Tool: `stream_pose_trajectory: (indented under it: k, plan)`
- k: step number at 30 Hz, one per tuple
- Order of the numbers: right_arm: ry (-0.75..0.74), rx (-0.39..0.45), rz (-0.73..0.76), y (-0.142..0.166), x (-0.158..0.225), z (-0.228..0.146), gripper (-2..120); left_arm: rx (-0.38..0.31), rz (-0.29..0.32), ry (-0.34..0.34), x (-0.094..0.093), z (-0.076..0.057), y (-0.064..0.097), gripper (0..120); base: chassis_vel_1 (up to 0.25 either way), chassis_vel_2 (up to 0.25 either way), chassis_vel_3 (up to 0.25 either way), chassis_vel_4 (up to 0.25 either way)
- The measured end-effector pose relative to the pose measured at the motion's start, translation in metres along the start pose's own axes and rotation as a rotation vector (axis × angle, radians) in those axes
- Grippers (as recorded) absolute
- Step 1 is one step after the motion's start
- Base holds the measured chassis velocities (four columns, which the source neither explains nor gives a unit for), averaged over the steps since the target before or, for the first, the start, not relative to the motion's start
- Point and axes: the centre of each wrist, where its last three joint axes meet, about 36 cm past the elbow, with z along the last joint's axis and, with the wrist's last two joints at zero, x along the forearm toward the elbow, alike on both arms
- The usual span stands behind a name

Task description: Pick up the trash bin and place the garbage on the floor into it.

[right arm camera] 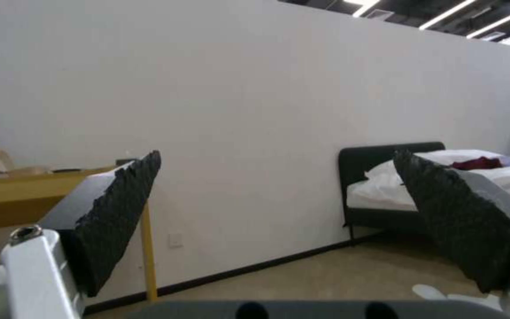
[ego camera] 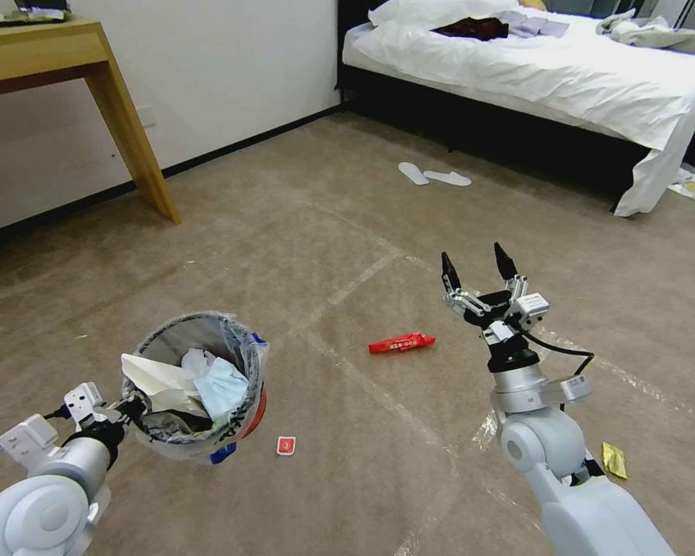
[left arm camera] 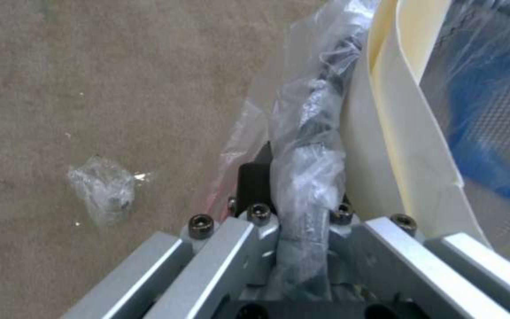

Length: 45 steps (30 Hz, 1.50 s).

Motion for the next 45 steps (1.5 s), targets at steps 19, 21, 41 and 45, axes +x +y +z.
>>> stream_pose_trajectory:
  k: [19,21,41,45]
  plan:
    - [0.002,0.005,-0.001,0.0007,0.0028,-0.0014,100,-0.001,0.001,-0.007,0.0030,-0.0023,0.0000,1,-0.041,0.043,0.044,-0.041]
    - [0.003,0.005,-0.001,0.0009,0.0031,-0.0014,100,-0.001,0.000,-0.007,0.0031,-0.0024,0.0003,1,-0.048,0.054,0.071,-0.049]
    - [-0.002,0.012,0.004,-0.0008,0.0050,0.0037,100,0.004,-0.006,-0.003,0.0004,-0.0009,0.0022,1,-0.054,0.057,0.055,-0.061]
    - [-0.003,0.013,0.004,-0.0011,0.0038,0.0046,100,0.003,-0.007,-0.003,-0.0010,-0.0014,0.0030,1,0.000,0.000,0.000,0.000]
